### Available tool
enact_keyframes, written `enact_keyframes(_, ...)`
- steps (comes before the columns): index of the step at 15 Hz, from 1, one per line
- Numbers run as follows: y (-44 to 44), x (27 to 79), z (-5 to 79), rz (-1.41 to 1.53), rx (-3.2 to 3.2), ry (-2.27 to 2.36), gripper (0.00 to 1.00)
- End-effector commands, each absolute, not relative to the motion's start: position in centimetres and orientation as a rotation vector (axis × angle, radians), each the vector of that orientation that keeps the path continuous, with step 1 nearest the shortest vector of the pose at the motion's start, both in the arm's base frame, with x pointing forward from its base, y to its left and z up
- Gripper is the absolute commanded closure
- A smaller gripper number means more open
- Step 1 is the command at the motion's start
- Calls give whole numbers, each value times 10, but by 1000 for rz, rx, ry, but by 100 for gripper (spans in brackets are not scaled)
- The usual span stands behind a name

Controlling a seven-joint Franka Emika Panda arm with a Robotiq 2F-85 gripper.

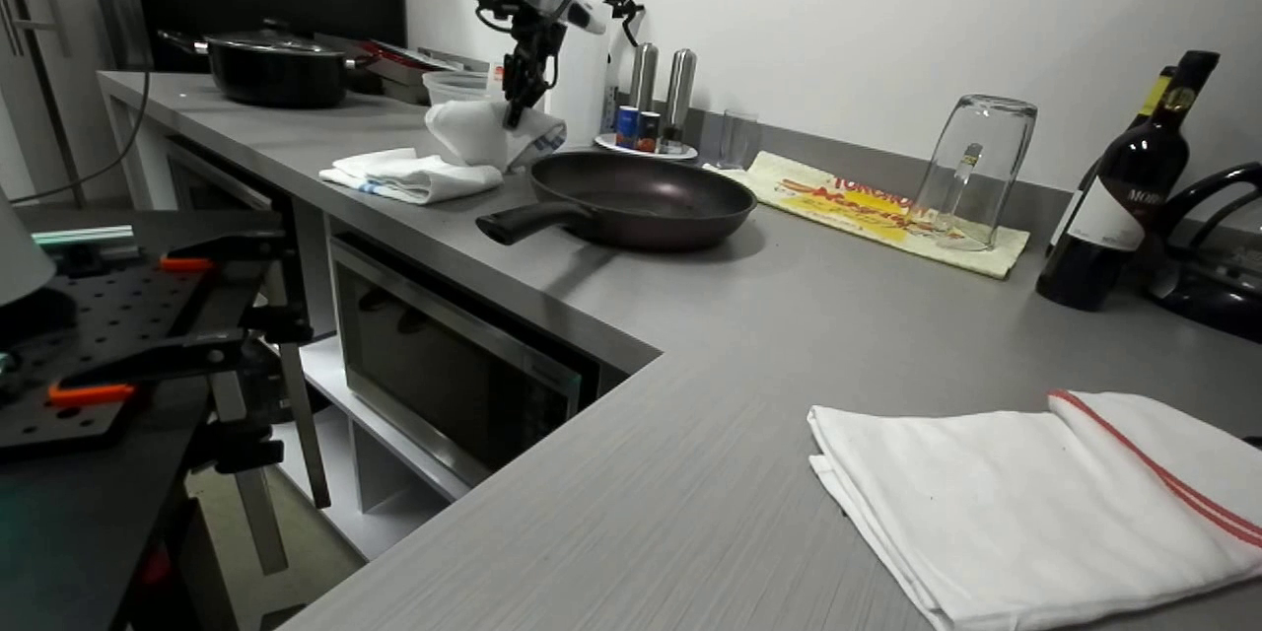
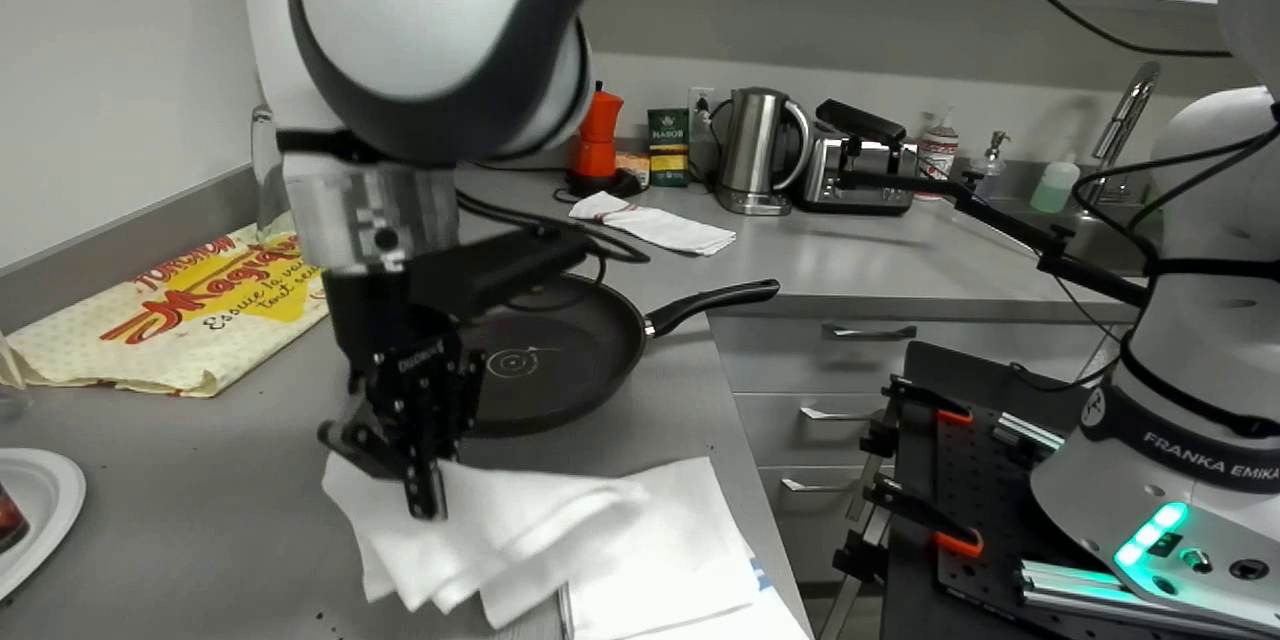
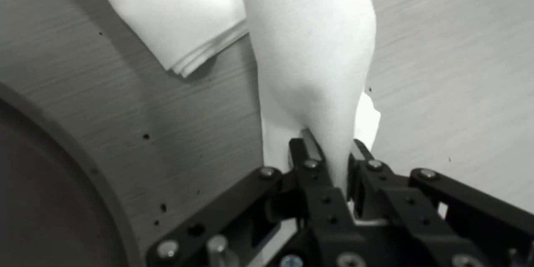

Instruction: Wipe the pan with the towel

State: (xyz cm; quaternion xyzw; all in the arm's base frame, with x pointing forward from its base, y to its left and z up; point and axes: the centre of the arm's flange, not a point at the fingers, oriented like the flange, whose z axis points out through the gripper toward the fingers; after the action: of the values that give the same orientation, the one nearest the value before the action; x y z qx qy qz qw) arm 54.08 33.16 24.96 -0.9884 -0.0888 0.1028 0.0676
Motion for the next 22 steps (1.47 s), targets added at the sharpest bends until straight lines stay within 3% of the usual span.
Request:
enact_keyframes(1, 360, 509, 216, 271, -3096, -485, 96)
enact_keyframes(8, 383, 502, 222, 91, -3152, -635, 96)
enact_keyframes(9, 382, 502, 225, 96, -3150, -628, 60)
enact_keyframes(11, 380, 500, 231, 118, -3131, -605, 54)
enact_keyframes(18, 359, 487, 287, 198, -2932, -565, 4)
enact_keyframes(22, 321, 476, 348, 186, -2806, -552, 0)
